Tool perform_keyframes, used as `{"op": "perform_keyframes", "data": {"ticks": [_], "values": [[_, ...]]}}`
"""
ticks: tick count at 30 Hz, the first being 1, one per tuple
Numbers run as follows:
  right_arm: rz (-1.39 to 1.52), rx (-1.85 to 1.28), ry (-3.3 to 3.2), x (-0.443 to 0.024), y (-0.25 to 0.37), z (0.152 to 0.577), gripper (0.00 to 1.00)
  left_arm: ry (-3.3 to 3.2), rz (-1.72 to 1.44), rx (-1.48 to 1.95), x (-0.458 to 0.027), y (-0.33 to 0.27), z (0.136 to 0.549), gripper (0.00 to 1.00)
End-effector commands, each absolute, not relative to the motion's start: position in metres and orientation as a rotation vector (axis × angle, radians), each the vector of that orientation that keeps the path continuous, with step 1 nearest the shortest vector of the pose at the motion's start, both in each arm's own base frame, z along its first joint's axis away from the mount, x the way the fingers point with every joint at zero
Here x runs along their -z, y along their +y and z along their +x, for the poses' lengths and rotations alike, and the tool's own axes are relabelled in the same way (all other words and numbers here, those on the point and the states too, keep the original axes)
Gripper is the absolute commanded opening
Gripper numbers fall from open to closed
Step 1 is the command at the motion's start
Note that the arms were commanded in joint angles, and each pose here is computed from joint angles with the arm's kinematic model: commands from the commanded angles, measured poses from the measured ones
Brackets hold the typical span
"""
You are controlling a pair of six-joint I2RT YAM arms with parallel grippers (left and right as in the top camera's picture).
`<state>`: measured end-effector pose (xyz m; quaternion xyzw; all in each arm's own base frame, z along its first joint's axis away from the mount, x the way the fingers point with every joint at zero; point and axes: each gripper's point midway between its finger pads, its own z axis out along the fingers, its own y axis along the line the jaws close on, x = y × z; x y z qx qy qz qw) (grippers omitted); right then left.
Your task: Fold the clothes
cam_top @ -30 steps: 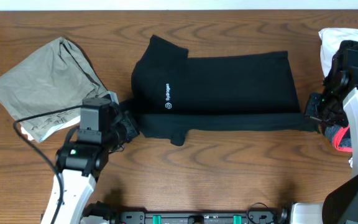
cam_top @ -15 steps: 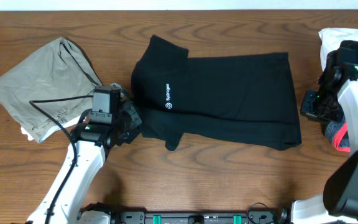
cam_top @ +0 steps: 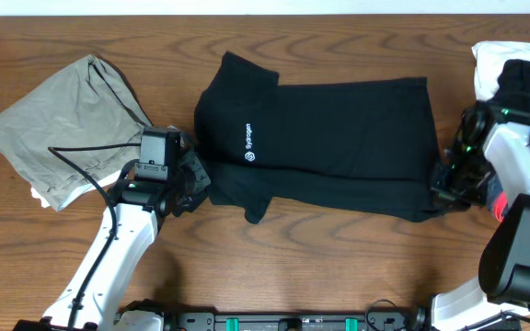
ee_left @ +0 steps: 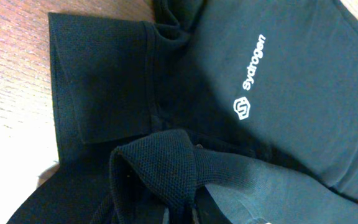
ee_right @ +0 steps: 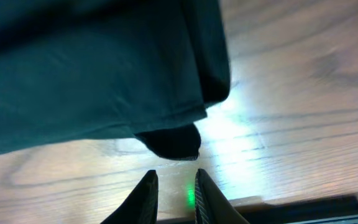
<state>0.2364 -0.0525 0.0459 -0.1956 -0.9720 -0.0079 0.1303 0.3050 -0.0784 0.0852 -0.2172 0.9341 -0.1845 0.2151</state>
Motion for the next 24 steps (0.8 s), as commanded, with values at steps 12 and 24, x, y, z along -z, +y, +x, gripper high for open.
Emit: {"op": "perform_keyframes", "data": {"ticks": [12, 24], "values": [[-0.566, 0.091, -2.801, -0.033, -0.045, 0.229, 0.29, 2.581, -0.616, 0.494, -0.090, -0.074, 0.309, 0.08], [-0.630, 0.075, -2.822, -0.022, -0.047, 0.233, 0.34, 2.585, -0.617, 0.492, -0.090, -0.074, 0.308, 0.08]]}}
